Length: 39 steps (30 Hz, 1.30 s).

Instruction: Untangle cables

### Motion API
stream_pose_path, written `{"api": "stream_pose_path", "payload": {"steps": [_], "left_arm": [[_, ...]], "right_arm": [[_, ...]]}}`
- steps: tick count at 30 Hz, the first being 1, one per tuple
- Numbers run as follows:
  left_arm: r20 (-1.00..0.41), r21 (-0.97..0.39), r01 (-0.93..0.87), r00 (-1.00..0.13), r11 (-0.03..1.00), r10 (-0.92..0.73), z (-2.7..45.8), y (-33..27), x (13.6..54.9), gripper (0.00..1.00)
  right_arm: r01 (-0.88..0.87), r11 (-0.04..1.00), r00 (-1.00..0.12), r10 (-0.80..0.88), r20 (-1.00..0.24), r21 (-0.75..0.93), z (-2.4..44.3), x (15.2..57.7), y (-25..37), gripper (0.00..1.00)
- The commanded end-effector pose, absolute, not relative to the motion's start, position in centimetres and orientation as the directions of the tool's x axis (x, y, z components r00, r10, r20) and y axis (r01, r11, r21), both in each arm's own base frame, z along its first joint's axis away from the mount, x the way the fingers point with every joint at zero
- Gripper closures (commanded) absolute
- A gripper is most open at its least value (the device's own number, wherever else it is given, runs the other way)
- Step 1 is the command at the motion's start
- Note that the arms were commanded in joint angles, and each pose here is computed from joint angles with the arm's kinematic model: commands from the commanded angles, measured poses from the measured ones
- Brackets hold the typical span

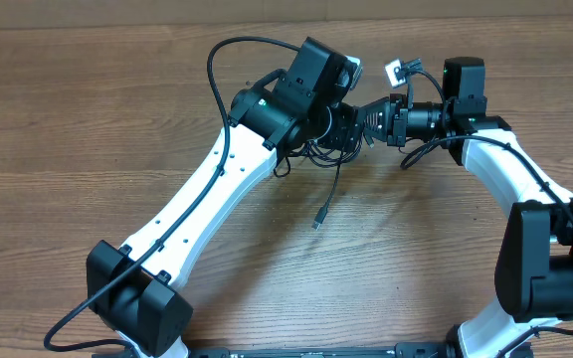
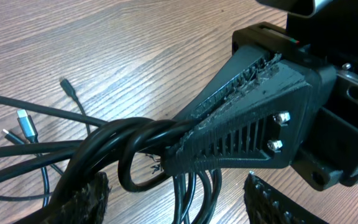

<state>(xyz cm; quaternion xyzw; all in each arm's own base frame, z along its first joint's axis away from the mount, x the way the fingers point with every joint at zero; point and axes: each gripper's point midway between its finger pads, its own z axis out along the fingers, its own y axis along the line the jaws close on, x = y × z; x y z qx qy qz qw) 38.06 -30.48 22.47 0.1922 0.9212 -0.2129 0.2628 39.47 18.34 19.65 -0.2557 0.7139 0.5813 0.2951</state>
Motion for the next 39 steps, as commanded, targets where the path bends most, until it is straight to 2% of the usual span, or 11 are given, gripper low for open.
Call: {"api": "stream_pose_path", "payload": {"steps": [1,5,8,10,15,23,29,36,37,38,39], "left_arm": [[-0.562,-0.278,0.447,-0.794,0.850,0.233,21.39,-30.27,38.73,0.32],[-0.562,-0.291,0.455,-0.793,0.842,0.234,21.01,-30.58,38.66,0.39],[-0.572,-0.300,0.463,-0.787,0.834,0.231,21.22,-30.87,38.80,0.56],[-0.577,-0.300,0.464,-0.784,0.833,0.229,21.31,-30.93,38.89,0.62],[-0.577,-0.300,0.464,-0.784,0.833,0.229,21.32,-30.94,38.90,0.70],[-0.585,-0.300,0.466,-0.779,0.832,0.225,21.48,-31.03,39.07,0.96],[-0.590,-0.296,0.469,-0.775,0.832,0.227,21.53,-31.03,39.17,0.96],[-0.605,-0.262,0.516,-0.747,0.816,0.278,21.54,-30.99,39.10,0.96],[-0.603,-0.260,0.518,-0.746,0.815,0.282,21.48,-30.94,39.05,0.96],[-0.600,-0.254,0.521,-0.746,0.815,0.290,21.49,-30.73,38.92,0.96],[-0.597,-0.245,0.529,-0.743,0.813,0.303,21.46,-30.51,38.80,0.96]], "right_arm": [[-0.751,0.109,-0.657,-0.026,-0.753,0.651,21.89,38.74,18.74,0.96],[-0.751,0.109,-0.657,-0.026,-0.753,0.651,21.88,38.75,18.74,0.96],[-0.751,0.109,-0.657,-0.026,-0.754,0.651,21.90,38.75,18.74,0.96],[-0.751,0.109,-0.657,-0.026,-0.753,0.651,21.88,38.75,18.74,0.96],[-0.751,0.109,-0.657,-0.026,-0.753,0.651,21.88,38.75,18.74,0.96],[-0.751,0.109,-0.658,-0.026,-0.753,0.652,21.88,38.74,18.74,0.96],[-0.751,0.109,-0.658,-0.026,-0.753,0.652,21.88,38.75,18.74,0.95],[-0.749,0.125,-0.658,-0.026,-0.753,0.650,21.70,38.96,18.69,0.69],[-0.748,0.137,-0.658,-0.026,-0.752,0.649,21.57,39.11,18.67,0.62],[-0.746,0.158,-0.658,-0.025,-0.753,0.647,21.34,39.38,18.61,0.48],[-0.744,0.174,-0.658,-0.025,-0.753,0.645,21.16,39.60,18.56,0.46]]}}
